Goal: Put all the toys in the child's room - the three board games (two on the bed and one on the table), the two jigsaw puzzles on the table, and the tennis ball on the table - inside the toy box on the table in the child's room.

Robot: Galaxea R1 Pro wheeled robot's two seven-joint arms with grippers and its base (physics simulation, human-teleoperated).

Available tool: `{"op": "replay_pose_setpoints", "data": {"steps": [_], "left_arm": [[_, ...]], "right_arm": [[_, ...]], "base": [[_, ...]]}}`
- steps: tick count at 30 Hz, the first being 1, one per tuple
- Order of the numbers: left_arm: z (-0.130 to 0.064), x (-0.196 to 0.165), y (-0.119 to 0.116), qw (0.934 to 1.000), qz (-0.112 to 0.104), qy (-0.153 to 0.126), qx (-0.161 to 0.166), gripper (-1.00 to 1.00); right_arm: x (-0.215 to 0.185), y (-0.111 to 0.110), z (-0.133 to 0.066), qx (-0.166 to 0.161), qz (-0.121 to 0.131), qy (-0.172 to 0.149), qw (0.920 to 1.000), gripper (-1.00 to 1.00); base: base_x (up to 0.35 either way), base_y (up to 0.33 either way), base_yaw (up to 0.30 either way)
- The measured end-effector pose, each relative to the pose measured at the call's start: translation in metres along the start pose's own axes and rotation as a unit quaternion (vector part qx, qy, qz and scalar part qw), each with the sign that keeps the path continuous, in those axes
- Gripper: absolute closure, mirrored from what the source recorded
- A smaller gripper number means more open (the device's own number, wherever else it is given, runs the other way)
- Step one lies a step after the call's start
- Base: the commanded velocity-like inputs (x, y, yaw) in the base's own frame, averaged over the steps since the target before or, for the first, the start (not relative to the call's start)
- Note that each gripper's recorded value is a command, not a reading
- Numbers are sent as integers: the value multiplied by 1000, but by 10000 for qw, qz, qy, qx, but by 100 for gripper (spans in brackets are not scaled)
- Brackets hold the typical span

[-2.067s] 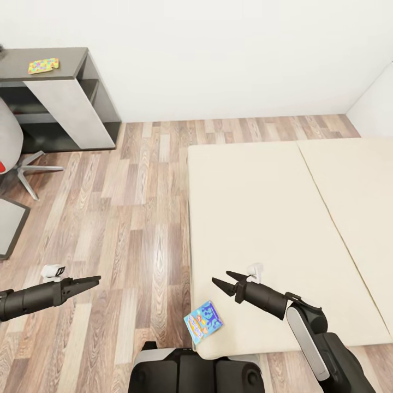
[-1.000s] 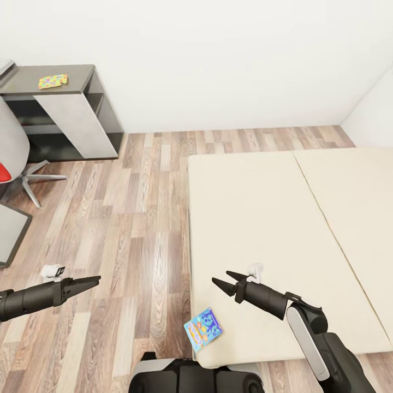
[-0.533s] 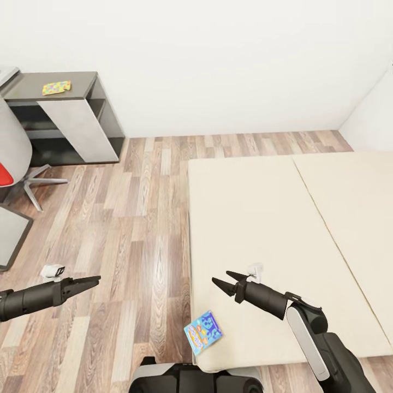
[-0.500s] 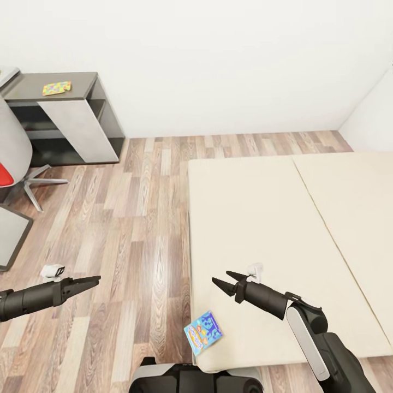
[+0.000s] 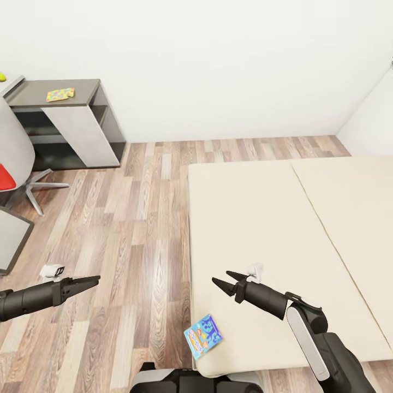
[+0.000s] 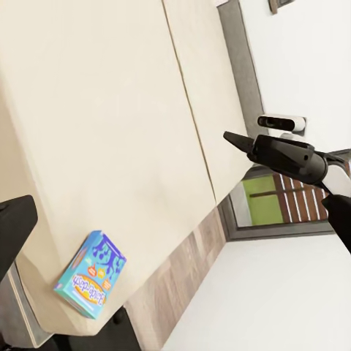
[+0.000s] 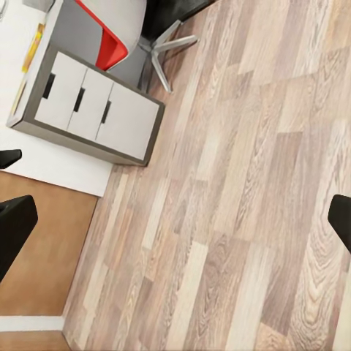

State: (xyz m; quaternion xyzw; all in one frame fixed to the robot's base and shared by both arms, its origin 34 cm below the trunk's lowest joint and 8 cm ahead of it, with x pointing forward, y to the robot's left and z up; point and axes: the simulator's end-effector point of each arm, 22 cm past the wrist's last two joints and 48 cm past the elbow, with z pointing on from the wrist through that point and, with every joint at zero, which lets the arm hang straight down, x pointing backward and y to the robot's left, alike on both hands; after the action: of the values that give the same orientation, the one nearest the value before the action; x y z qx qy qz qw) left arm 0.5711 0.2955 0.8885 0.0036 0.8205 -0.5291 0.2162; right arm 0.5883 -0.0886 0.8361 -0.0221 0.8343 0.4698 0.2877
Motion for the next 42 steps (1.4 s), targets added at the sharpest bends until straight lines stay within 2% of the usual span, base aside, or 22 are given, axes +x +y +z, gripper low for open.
{"op": "replay_pose_setpoints", "data": {"steps": [24, 42], "left_arm": [[-5, -10, -15, 9998, 169, -88, 44, -100], [-9, -18, -26, 9994, 301, -156, 76, -100]], "right_arm": [[-15, 13, -4, -42, -155, -115, 9998, -100], [-25, 23, -8, -81, -271, -201, 9994, -100]], "base": [[0, 0, 1], [0, 0, 57]]}}
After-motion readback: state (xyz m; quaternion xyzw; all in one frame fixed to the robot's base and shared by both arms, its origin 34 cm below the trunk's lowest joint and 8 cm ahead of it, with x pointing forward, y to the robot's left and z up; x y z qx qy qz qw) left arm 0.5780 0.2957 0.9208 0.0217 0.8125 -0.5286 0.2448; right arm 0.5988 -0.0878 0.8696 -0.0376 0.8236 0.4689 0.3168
